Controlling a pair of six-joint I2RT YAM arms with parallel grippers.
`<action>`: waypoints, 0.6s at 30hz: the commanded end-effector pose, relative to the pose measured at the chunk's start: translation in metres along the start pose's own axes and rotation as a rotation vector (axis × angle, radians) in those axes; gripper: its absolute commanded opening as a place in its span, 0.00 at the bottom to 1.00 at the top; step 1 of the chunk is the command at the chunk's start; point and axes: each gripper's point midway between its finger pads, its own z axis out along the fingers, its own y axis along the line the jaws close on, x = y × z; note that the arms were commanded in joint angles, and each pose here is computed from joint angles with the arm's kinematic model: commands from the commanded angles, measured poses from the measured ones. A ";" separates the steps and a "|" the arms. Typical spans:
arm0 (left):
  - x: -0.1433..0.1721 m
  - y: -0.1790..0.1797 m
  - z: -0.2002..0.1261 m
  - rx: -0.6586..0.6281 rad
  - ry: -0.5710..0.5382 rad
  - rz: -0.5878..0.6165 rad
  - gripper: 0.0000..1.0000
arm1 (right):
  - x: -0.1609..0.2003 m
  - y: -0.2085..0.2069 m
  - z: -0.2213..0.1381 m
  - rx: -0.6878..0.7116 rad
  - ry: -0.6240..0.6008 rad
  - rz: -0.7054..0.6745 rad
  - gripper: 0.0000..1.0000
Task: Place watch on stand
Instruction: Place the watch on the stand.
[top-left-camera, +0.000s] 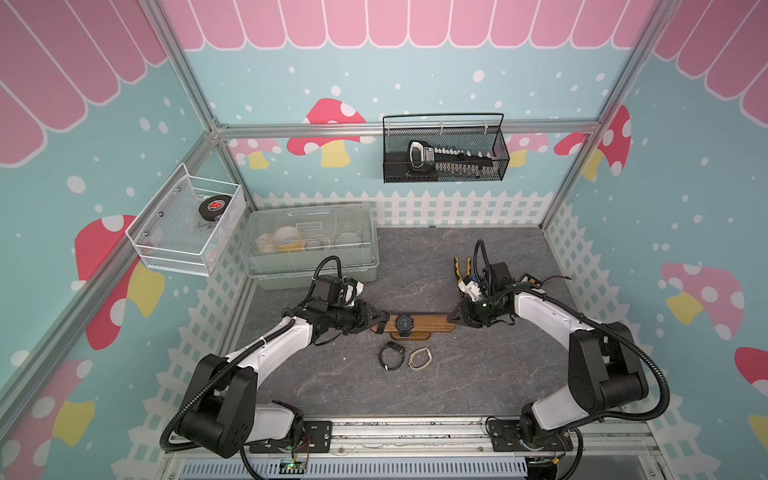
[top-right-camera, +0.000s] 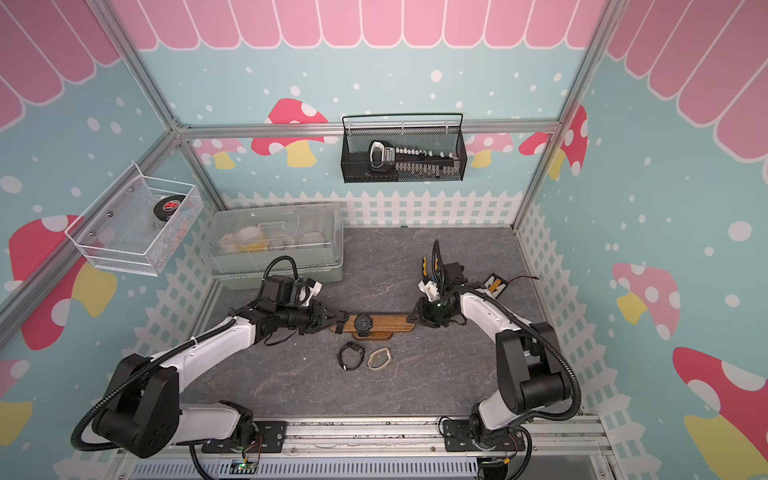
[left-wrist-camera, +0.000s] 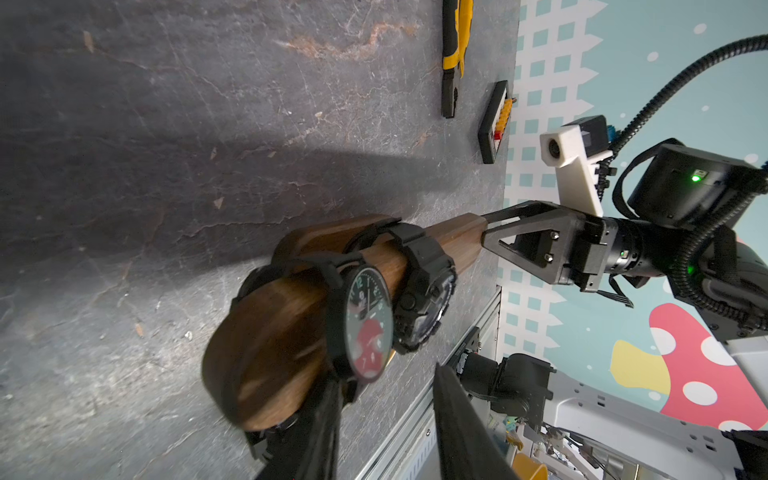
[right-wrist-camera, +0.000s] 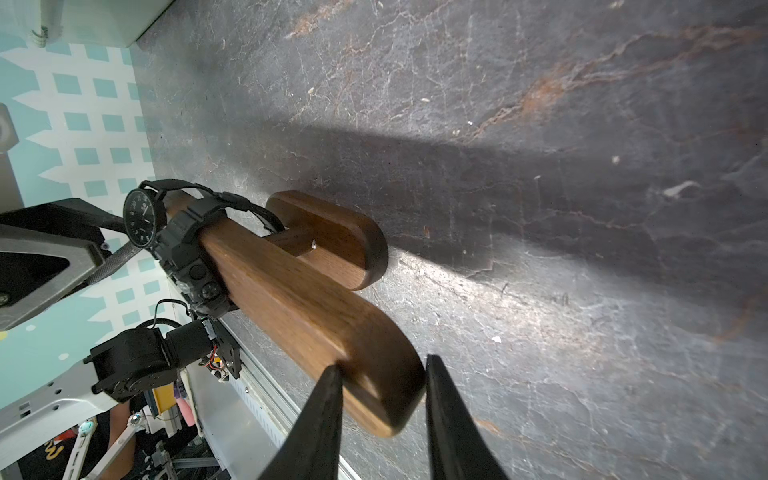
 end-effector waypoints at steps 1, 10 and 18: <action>0.005 0.002 -0.001 -0.007 -0.008 0.007 0.37 | 0.006 -0.010 0.007 0.045 0.035 0.006 0.30; 0.020 0.011 0.002 -0.025 0.007 -0.010 0.37 | 0.006 -0.008 0.004 0.042 0.027 0.002 0.30; 0.016 0.000 -0.006 -0.024 -0.012 0.019 0.37 | 0.007 -0.006 0.002 0.040 0.024 -0.002 0.30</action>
